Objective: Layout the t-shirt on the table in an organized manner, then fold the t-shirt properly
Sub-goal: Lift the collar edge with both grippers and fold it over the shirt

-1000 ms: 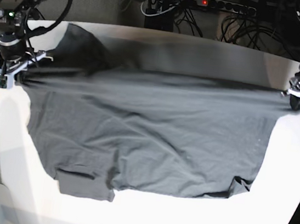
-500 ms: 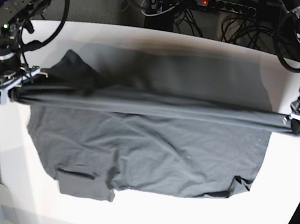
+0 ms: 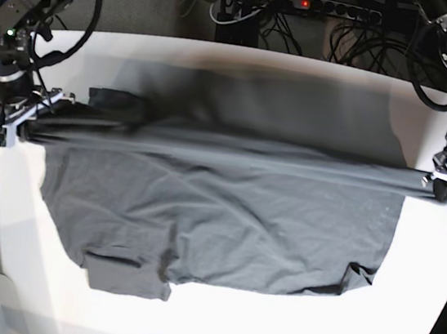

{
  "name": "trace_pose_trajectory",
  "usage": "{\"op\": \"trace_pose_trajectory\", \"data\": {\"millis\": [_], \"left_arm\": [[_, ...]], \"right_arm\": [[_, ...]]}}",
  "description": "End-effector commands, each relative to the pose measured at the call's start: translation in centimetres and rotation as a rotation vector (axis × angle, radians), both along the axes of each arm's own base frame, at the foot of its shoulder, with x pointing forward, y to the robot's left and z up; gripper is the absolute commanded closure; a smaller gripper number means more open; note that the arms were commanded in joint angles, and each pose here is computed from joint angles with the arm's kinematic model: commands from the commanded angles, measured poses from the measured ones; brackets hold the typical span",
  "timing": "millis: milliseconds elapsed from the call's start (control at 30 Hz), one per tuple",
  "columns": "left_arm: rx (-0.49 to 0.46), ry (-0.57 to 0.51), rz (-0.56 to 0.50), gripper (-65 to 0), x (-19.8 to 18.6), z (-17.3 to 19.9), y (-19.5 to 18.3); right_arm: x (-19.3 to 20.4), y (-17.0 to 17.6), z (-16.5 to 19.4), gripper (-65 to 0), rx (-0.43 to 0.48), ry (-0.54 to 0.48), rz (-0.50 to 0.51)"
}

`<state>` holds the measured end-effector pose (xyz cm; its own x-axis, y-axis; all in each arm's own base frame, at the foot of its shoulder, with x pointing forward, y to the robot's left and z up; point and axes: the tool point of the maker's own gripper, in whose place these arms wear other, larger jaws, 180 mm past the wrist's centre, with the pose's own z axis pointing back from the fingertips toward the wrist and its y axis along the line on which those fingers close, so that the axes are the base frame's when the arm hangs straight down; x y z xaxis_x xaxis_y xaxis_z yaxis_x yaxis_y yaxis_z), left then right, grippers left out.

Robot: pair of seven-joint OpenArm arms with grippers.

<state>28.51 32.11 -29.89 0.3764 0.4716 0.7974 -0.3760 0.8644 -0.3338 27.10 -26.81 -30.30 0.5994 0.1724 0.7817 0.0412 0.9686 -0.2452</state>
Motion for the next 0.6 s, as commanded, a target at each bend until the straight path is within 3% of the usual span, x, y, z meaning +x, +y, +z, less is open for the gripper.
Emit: {"op": "trace_pose_trajectory", "data": {"millis": [0,300,567], "left_arm": [[0.036,-0.048,0.008,-0.1,0.4,1.6,0.7],[0.014,-0.041,0.009,-0.1,0.7,1.0,0.5],[-0.028,-0.040,0.030,-0.1,2.3,0.2,1.2]], "right_arm": [[0.3,-0.4,1.2,0.0,-0.023,-0.041,0.002],[-0.1,-0.5,0.9,0.0,-0.024,-0.030,-0.001],[2.2,-0.1,2.7,0.0,-0.021,-0.096,0.012]]}}
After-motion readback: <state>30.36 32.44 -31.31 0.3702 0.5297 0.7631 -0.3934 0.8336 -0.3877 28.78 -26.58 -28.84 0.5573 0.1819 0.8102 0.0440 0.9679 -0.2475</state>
